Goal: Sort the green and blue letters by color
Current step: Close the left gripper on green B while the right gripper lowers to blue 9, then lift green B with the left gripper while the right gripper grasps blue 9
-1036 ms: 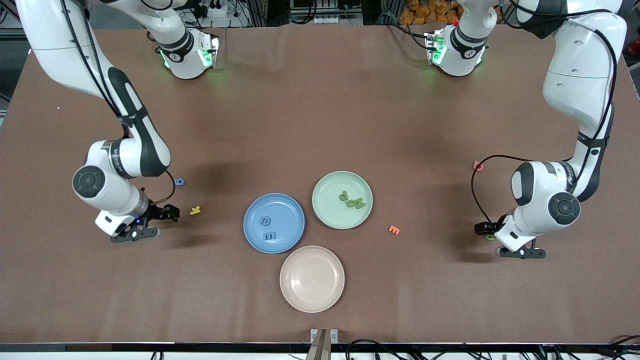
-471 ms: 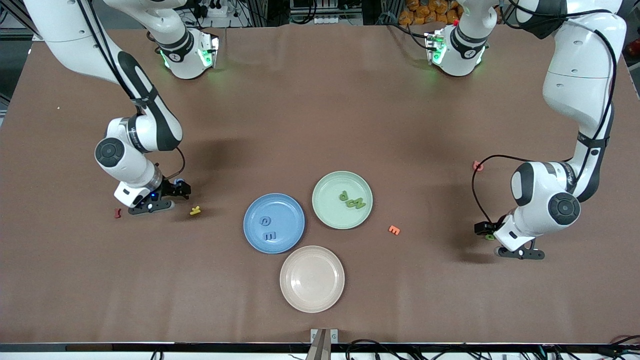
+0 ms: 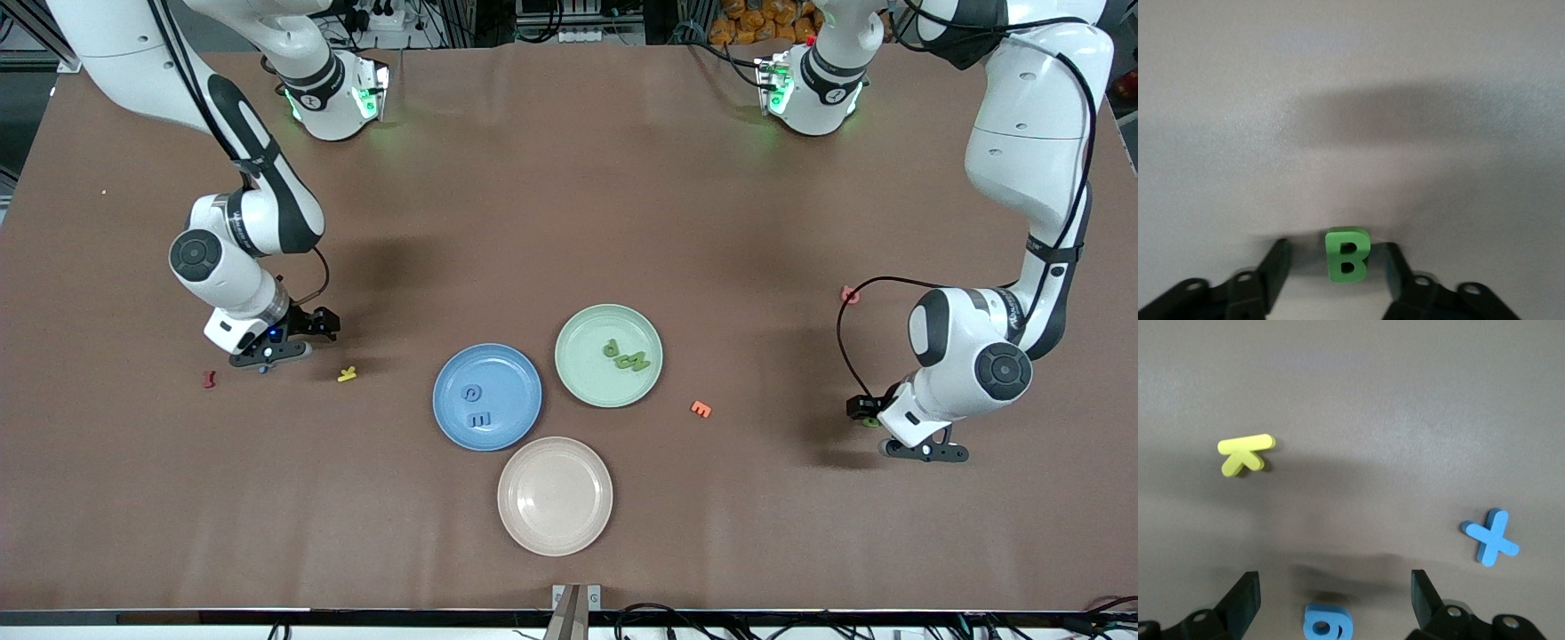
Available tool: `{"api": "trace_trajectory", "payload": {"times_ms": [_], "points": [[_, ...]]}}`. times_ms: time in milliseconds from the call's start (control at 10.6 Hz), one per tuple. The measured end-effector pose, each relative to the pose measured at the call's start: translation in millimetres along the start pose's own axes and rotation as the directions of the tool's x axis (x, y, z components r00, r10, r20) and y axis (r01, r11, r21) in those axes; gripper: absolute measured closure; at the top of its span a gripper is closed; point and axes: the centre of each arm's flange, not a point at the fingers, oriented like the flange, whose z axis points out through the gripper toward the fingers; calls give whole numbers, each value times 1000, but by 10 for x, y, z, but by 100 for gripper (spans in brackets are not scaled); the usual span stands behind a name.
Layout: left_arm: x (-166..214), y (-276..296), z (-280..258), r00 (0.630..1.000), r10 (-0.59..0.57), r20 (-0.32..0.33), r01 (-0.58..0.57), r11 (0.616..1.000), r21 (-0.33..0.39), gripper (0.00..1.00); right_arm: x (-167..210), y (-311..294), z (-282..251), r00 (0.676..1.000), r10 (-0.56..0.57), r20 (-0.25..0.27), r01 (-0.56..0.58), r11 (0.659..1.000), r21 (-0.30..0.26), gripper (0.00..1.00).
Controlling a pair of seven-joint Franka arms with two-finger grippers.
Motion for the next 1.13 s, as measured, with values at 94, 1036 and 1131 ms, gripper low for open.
{"api": "trace_trajectory", "payload": {"times_ms": [94,1036,1131], "points": [[22,5,-29,1000,0,-6,0,1000,0,46,-49,-10,17,1000,0,-7,0,1000,0,0],[161,286,-203,995,-86,-42,85,996,-14,71,-303,-60,101,1000,-2,-10,2,1000,3,0],[188,474,-234,992,-117,-46,117,993,-19,71,-301,-60,98,1000,-2,-13,2,1000,3,0]]}}
